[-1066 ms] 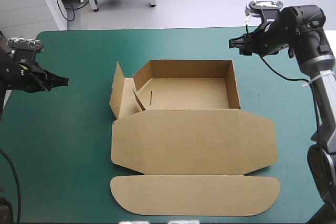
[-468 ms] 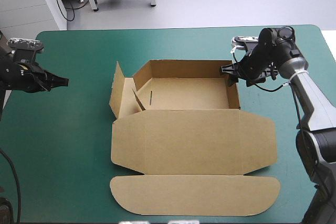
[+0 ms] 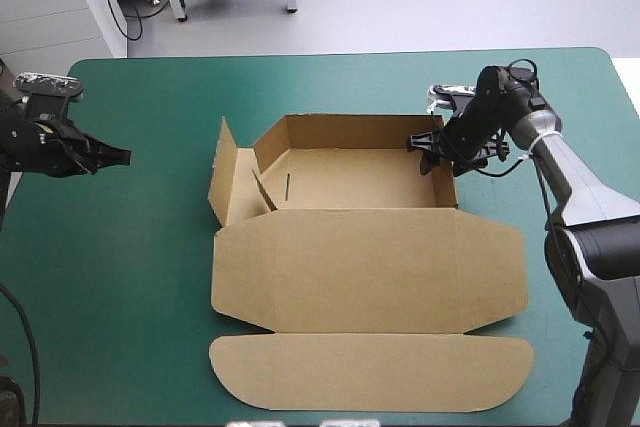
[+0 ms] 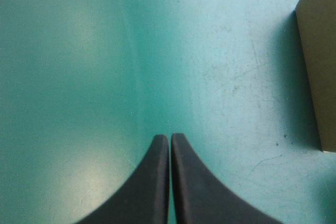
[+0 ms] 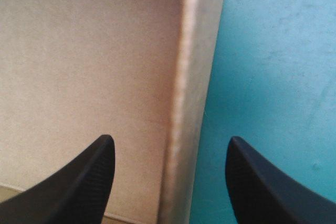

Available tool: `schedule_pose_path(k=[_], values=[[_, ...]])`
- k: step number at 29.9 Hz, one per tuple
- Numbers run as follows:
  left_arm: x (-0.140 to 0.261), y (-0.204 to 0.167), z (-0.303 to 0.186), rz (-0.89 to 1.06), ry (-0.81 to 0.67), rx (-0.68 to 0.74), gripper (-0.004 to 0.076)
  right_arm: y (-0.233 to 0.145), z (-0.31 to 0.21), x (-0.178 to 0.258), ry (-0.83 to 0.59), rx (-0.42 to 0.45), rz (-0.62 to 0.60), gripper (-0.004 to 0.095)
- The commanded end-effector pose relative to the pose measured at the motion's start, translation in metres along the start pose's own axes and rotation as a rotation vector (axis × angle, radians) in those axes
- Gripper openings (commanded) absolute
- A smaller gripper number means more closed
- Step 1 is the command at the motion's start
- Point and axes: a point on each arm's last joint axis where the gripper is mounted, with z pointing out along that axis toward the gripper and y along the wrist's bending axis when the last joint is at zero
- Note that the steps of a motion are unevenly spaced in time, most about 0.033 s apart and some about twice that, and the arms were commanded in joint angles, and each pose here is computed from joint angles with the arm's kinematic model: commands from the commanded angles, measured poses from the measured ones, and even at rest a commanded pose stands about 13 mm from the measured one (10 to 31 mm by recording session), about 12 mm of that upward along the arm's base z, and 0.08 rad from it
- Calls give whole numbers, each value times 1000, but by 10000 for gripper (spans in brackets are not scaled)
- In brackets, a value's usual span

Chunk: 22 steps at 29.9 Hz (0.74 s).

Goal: Fold the box

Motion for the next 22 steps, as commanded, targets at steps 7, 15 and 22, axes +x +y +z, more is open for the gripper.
schedule_pose_path(k=[7, 15, 22], values=[[-10, -1, -22, -2, -117, -13, -1, 4, -20, -1, -45, 0, -27, -15], [-11, -1, -22, -2, -119, -14, -8, 5, -24, -2, -60, -4, -22, -15], [-10, -2, -22, -2, -112, -12, -8, 3, -62, -3, -128, -18, -55, -20]])
